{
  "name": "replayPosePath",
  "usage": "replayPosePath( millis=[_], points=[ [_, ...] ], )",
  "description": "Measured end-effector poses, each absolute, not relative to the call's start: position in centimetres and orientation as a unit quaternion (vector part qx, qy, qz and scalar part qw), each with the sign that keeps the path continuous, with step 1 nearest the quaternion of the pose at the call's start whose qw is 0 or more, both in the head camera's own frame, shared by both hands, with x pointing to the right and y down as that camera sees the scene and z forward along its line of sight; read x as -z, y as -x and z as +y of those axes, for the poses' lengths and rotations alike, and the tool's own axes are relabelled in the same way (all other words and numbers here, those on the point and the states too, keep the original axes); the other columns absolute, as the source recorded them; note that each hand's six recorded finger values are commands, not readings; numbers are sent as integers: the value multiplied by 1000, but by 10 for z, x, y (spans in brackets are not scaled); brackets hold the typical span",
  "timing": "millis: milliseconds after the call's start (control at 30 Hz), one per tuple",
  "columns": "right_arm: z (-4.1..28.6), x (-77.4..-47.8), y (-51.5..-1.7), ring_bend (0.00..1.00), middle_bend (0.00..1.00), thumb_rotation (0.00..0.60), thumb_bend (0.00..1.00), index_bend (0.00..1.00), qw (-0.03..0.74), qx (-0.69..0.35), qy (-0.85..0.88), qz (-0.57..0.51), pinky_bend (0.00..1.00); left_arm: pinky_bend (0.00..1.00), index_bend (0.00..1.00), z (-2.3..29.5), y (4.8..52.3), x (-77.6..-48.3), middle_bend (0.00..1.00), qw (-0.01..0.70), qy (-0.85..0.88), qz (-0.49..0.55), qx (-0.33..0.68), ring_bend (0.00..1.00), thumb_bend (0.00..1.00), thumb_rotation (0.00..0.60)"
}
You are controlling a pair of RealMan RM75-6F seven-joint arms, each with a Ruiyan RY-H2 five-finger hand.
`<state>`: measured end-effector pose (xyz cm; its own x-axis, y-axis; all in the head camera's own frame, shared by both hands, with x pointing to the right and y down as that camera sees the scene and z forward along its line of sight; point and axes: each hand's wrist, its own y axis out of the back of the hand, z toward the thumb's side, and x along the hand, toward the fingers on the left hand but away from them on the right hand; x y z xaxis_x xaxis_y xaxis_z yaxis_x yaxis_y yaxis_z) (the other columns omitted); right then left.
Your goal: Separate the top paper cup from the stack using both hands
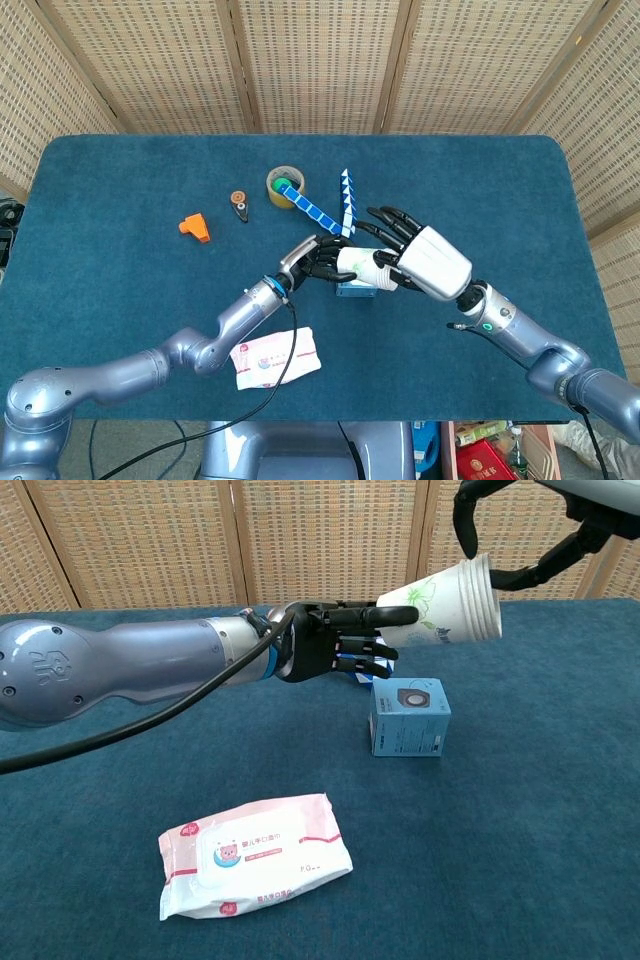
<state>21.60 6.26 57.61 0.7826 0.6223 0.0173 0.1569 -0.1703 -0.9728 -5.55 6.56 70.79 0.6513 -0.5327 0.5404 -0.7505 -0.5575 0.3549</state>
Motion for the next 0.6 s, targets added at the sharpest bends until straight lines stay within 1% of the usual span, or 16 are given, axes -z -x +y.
replayPosePath(
  millis=[133, 367, 600],
  points=[
    [63, -579, -216, 14, 234, 600, 463, 632, 597, -202, 734, -254, 219, 501, 471, 66, 55, -707, 491, 288, -862, -372, -188, 502, 152, 600],
    [65, -582, -213, 14, 242, 600, 508, 714, 603, -203, 731, -247, 241, 502, 471, 67, 54, -706, 492, 289, -863, -370, -186, 502, 151, 600],
    [66, -582, -212, 14, 242, 600, 513, 736, 604, -200, 731, -246, 244, 501, 471, 68, 53, -706, 492, 289, -863, -369, -186, 502, 151, 600]
  ],
)
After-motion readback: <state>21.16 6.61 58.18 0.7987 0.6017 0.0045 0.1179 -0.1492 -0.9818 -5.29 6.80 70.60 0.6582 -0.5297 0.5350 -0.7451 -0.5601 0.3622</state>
